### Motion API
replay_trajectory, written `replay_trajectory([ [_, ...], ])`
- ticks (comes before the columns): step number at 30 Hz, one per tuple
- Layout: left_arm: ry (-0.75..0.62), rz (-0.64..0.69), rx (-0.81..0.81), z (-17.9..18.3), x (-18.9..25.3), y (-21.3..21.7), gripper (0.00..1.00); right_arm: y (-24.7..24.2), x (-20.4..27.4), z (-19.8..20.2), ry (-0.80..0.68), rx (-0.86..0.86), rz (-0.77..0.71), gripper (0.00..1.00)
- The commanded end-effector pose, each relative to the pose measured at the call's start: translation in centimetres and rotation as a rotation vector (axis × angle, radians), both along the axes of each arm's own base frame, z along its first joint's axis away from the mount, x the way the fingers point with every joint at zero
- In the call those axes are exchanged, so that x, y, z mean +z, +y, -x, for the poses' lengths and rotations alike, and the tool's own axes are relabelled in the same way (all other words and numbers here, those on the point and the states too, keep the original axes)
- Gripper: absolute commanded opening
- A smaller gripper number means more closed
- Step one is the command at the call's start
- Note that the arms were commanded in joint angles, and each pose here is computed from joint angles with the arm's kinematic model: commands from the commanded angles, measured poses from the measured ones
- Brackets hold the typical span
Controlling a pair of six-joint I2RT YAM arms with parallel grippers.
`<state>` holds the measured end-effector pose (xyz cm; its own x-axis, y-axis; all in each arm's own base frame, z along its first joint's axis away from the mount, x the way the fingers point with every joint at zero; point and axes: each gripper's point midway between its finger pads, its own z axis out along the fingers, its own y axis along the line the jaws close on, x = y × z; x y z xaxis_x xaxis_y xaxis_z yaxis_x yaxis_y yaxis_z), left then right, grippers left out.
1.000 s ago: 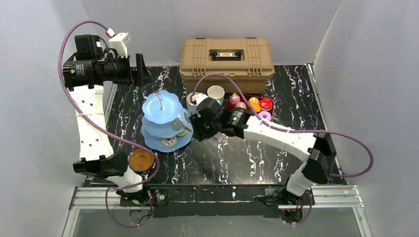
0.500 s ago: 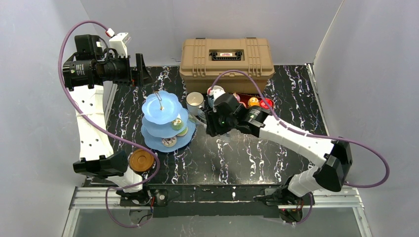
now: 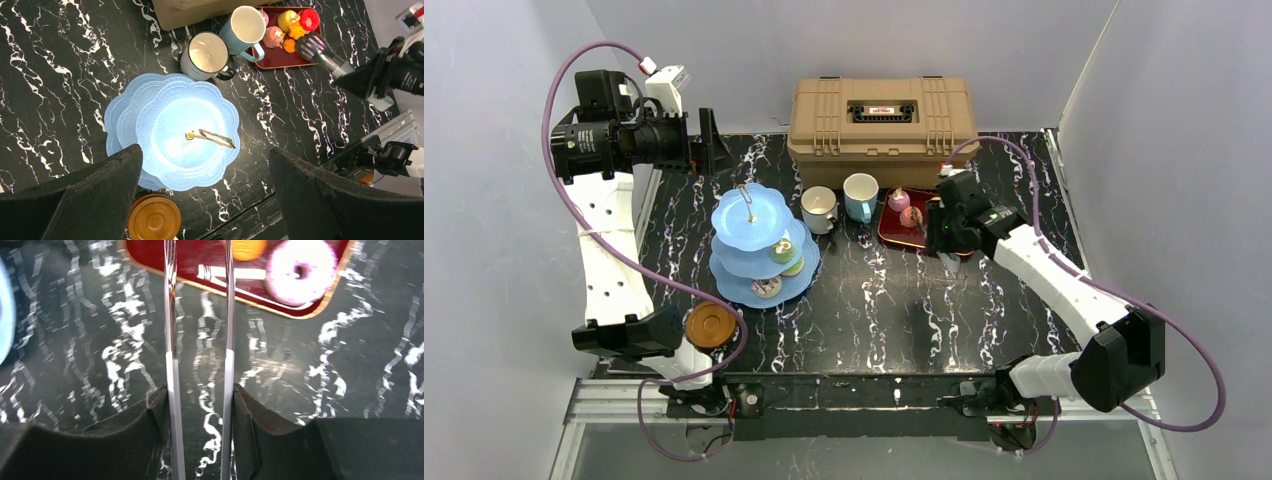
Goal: Serve the afternoon tea
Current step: Pick up the desert from the tray.
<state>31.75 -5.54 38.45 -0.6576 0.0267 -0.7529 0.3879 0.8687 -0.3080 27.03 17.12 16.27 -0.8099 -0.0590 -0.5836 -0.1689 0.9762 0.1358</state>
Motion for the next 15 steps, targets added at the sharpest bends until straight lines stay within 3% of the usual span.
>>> replay_trajectory([
  [1, -0.019, 0.022, -0.015, 0.9, 1.0, -0.4, 0.95, -4.6, -0.1, -1.5, -0.025, -0.113, 0.059, 0.51],
  [15, -0.003, 0.026, -0.021, 0.6, 0.5, -0.4, 0.95, -9.8, -1.1, -1.5, -0.004, -0.206, 0.175, 0.53],
])
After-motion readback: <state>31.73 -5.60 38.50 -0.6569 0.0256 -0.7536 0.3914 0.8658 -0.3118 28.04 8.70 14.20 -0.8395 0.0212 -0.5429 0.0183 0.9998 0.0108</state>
